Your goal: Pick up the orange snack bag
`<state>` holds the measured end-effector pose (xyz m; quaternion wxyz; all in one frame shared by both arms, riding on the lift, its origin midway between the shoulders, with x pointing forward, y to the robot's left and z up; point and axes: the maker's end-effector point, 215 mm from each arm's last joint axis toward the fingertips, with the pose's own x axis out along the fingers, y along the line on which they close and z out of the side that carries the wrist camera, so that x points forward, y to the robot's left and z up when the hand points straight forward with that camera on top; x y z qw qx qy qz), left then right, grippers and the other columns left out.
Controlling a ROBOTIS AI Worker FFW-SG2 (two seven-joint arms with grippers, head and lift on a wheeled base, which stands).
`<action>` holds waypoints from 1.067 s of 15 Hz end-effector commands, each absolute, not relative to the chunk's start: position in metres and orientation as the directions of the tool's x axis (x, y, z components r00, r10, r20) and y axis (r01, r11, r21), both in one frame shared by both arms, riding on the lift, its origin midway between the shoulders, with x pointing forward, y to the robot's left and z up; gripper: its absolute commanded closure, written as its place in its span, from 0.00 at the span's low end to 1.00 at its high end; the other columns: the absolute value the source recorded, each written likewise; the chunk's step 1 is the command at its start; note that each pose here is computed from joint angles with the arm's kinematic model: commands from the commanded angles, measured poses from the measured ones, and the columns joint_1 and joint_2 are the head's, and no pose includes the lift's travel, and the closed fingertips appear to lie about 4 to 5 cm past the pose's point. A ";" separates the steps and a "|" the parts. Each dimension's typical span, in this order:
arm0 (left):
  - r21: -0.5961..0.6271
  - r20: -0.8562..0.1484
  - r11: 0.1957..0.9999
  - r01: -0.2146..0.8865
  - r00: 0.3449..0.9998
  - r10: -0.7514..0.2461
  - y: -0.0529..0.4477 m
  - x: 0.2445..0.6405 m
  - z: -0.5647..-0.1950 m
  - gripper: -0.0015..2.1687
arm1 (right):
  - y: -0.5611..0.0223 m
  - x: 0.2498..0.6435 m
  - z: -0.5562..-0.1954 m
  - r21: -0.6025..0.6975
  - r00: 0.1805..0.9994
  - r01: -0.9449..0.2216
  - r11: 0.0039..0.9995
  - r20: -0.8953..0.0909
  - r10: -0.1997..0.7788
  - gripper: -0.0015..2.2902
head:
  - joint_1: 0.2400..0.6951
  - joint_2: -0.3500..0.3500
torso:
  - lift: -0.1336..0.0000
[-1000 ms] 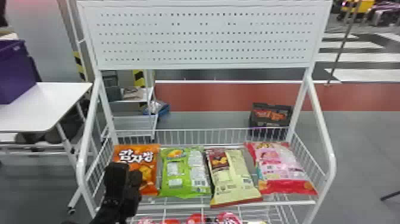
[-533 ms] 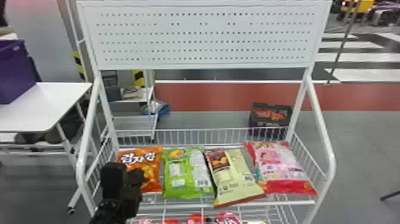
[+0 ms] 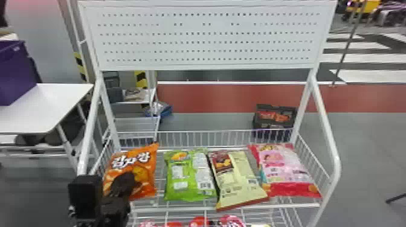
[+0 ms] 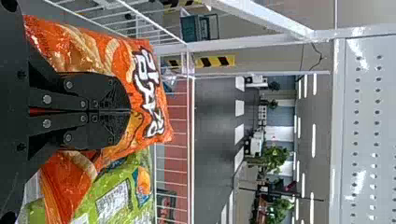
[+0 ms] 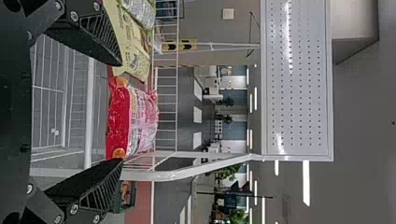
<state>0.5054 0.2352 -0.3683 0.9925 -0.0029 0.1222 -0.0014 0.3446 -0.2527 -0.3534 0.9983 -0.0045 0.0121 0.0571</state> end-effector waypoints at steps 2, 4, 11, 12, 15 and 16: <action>-0.040 -0.207 0.999 -0.001 0.978 -0.007 0.240 0.467 -0.356 0.72 | -0.254 0.345 -0.355 -0.006 0.994 -0.111 0.994 -0.027 0.110 0.07 | 0.57 0.50 | 1.00; -0.044 -0.198 0.999 0.009 0.980 -0.017 0.237 0.447 -0.355 0.72 | -0.252 0.346 -0.355 -0.003 0.993 -0.113 0.994 -0.026 0.113 0.07 | 0.57 0.50 | 1.00; -0.068 -0.131 0.997 0.031 0.991 -0.040 0.241 0.386 -0.345 0.72 | -0.251 0.345 -0.356 -0.003 0.993 -0.115 0.993 -0.028 0.115 0.07 | 0.57 0.50 | 1.00; -0.067 -0.126 0.997 0.026 0.991 -0.034 0.246 0.380 -0.345 0.72 | -0.251 0.345 -0.356 -0.002 0.993 -0.114 0.994 -0.028 0.114 0.07 | 0.57 0.50 | 1.00; -0.071 -0.116 0.997 0.028 0.993 -0.036 0.249 0.365 -0.349 0.72 | -0.251 0.343 -0.358 -0.004 0.993 -0.114 0.993 -0.034 0.114 0.07 | 0.57 0.50 | 1.00; -0.069 -0.093 0.997 0.032 0.995 -0.038 0.251 0.359 -0.343 0.72 | -0.250 0.343 -0.357 -0.002 0.993 -0.117 0.993 -0.032 0.117 0.07 | 0.57 0.50 | 1.00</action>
